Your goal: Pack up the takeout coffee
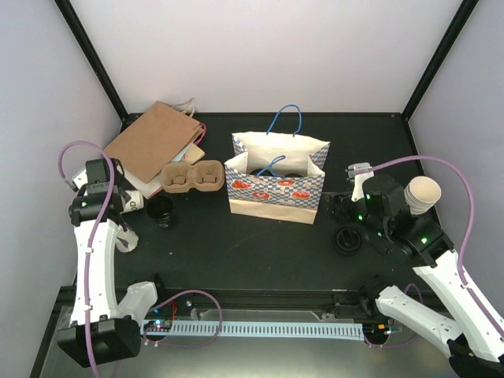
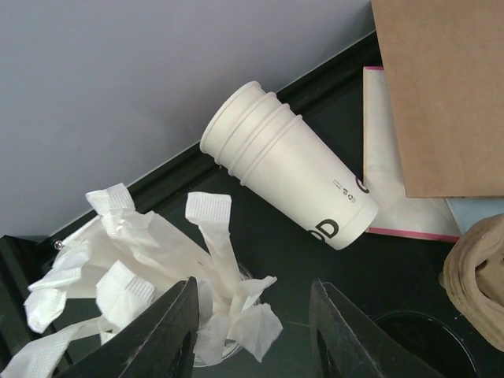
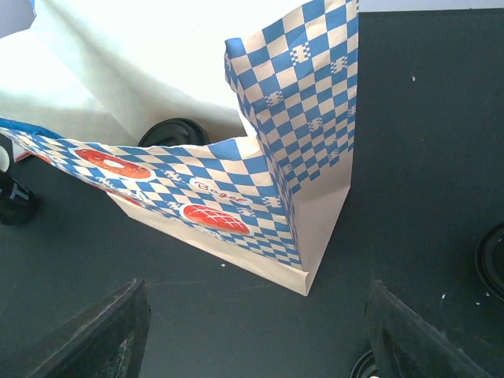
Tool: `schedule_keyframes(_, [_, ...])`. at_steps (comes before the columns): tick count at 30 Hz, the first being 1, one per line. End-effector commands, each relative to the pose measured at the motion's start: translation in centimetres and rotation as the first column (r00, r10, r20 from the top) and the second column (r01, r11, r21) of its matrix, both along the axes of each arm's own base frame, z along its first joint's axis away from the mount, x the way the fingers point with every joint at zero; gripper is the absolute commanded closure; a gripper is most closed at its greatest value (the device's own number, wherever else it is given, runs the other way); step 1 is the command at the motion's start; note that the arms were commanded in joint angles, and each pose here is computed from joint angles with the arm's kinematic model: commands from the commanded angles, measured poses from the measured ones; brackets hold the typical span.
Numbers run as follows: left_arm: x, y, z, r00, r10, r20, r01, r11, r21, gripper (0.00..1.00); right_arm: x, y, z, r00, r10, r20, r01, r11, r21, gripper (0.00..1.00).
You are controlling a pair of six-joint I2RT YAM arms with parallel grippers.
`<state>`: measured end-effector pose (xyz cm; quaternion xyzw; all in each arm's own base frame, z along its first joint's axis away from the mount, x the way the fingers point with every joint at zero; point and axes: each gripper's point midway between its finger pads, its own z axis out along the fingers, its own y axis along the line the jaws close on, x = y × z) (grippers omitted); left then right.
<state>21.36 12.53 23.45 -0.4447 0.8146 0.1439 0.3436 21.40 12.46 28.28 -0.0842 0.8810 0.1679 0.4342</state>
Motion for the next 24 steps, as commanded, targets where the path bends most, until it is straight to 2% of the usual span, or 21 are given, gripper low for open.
schedule_keyframes(1, [0.9,0.5,0.0,1.0,0.01,0.023,-0.01,1.0,0.006,0.6,0.2,0.2,0.7,1.0,0.005,0.021,-0.005,1.0,0.022,0.24])
schedule_keyframes(5, [0.8,0.7,-0.4,0.999,0.039,0.005,-0.039,0.999,0.003,0.68,0.2,0.3,0.5,1.0,0.005,0.015,-0.005,1.0,0.018,0.24])
schedule_keyframes(12, [0.2,0.8,0.0,0.998,0.07,-0.003,-0.07,0.998,-0.002,0.98,0.3,0.2,0.4,1.0,0.002,0.012,-0.002,1.0,0.011,0.23])
schedule_keyframes(19, [0.0,-0.2,2.4,0.999,0.033,0.023,-0.032,0.999,-0.044,0.98,0.4,0.4,0.5,1.0,0.005,0.009,-0.005,1.0,0.01,0.23])
schedule_keyframes(24, [-0.2,-0.9,5.2,0.996,-0.001,0.084,0.006,0.999,-0.053,0.98,0.5,0.5,0.3,1.0,0.007,0.006,-0.007,1.0,0.011,0.23])
